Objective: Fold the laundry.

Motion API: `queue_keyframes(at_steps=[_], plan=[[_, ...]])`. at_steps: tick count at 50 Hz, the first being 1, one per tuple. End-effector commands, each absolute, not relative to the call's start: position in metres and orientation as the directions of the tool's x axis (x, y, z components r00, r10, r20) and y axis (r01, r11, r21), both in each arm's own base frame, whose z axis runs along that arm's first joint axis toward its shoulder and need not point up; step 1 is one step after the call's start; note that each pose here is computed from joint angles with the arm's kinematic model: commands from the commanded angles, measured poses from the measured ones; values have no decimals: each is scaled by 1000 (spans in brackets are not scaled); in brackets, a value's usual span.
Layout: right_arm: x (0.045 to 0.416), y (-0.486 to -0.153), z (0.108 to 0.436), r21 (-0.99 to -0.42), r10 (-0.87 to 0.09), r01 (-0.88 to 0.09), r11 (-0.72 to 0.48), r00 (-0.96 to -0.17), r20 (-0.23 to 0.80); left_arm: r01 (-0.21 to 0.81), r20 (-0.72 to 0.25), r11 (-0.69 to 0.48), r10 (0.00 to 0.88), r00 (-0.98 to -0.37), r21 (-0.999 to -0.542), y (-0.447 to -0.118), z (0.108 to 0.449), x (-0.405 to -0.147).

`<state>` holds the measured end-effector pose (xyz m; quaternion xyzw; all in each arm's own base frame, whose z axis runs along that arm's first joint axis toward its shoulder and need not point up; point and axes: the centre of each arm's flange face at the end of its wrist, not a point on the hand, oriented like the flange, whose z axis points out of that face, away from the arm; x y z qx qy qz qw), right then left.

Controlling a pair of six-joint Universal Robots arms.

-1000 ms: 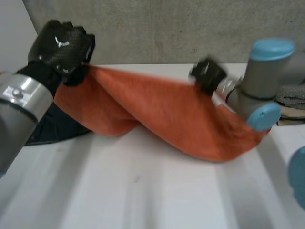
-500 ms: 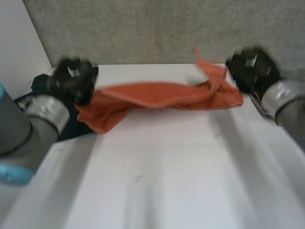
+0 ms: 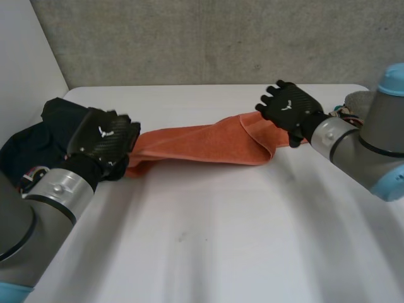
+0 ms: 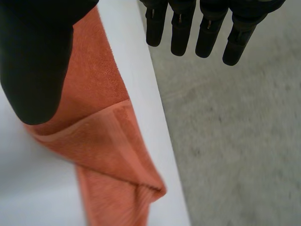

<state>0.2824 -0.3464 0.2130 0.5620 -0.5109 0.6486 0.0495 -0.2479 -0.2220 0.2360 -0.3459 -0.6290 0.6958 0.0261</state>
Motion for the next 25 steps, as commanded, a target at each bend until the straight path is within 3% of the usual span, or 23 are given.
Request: queue_keyframes(at_steps=[1,7,10,15,20,23,25], plan=[[300,-366,181,-476,-506,-653,-588,-162,847,357,-461,-302,442,-769,-884,-207,274,-247],[304,-373,143,-411,-532,-670,-619,-27,846,325,-468,-370,421,-777,-871,-199,303,-245],[305,-376,132,-393,-527,-669,-631,-2,850,320,-469,-381,412,-781,-867,-199,311,-245],[315,-373,119,-413,-541,-648,-640,-2,841,323,-467,-375,405,-786,-869,-200,315,-243],[326,-377,117,-444,-520,-621,-646,-68,851,310,-454,-376,398,-797,-873,-197,319,-241],[333,-384,129,-482,-492,-594,-645,-160,856,302,-446,-375,394,-804,-876,-197,321,-241],[329,-392,143,-543,-492,-590,-598,-264,830,300,-438,-368,384,-813,-880,-199,321,-238]])
